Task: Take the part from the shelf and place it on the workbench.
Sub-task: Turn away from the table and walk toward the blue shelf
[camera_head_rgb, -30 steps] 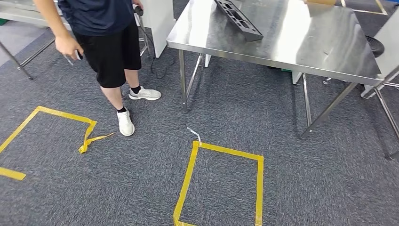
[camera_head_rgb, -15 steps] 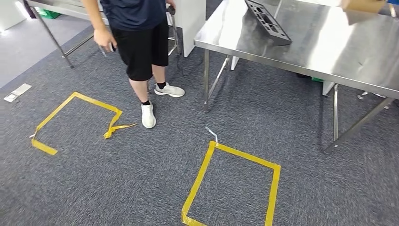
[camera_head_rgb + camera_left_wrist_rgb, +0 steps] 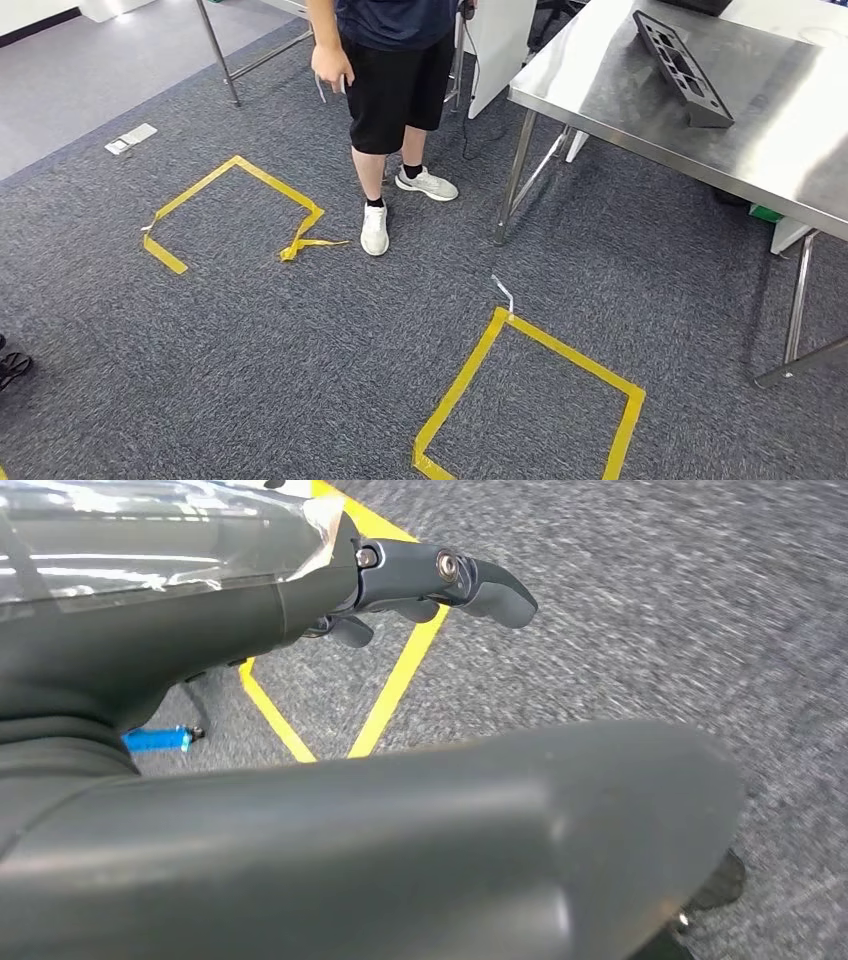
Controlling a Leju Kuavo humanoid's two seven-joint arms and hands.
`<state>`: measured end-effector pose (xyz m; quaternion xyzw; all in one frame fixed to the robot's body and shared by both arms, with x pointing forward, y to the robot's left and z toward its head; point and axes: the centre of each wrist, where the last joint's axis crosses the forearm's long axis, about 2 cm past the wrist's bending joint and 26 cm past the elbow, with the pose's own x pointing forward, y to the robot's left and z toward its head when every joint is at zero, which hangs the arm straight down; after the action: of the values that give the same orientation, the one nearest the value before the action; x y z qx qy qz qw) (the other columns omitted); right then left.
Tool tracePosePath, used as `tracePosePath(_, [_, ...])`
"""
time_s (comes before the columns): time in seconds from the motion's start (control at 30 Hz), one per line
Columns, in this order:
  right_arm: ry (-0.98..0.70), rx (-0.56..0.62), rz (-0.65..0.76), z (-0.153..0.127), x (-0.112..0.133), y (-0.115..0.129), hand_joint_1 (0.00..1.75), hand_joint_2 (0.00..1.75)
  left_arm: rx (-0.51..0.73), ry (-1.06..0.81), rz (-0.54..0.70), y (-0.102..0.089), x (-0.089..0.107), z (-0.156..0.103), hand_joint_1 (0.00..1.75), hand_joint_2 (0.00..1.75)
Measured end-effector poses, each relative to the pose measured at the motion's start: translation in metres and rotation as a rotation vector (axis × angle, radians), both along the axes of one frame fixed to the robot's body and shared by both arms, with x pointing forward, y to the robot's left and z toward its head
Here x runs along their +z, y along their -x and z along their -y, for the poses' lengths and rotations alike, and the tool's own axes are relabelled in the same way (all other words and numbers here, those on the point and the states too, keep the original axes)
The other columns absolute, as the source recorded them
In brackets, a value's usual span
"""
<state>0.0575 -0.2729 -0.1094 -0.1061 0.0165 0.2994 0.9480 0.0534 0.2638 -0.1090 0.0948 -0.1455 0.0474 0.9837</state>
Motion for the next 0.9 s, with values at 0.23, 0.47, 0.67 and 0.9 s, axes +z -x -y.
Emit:
tracePosePath(0.23, [-0.022, -0.069, 0.006, 0.002, 0.000, 0.002, 0.00, 1.75, -0.071, -0.011, 0.018, 0.001, 0.000, 0.001, 0.00, 0.00])
tracePosePath(0.47, [-0.024, -0.150, -0.025, 0.004, -0.002, 0.012, 0.00, 1.75, -0.133, -0.016, 0.024, -0.001, 0.000, 0.003, 0.00, 0.00])
tracePosePath(0.67, [0.011, -0.331, -0.048, -0.003, -0.001, 0.012, 0.00, 1.75, -0.212, 0.003, 0.033, -0.007, 0.001, -0.001, 0.00, 0.00])
tracePosePath(0.9, [0.009, -0.355, -0.048, -0.002, -0.002, 0.015, 0.00, 1.75, -0.200, -0.007, 0.031, -0.006, 0.000, -0.005, 0.00, 0.00])
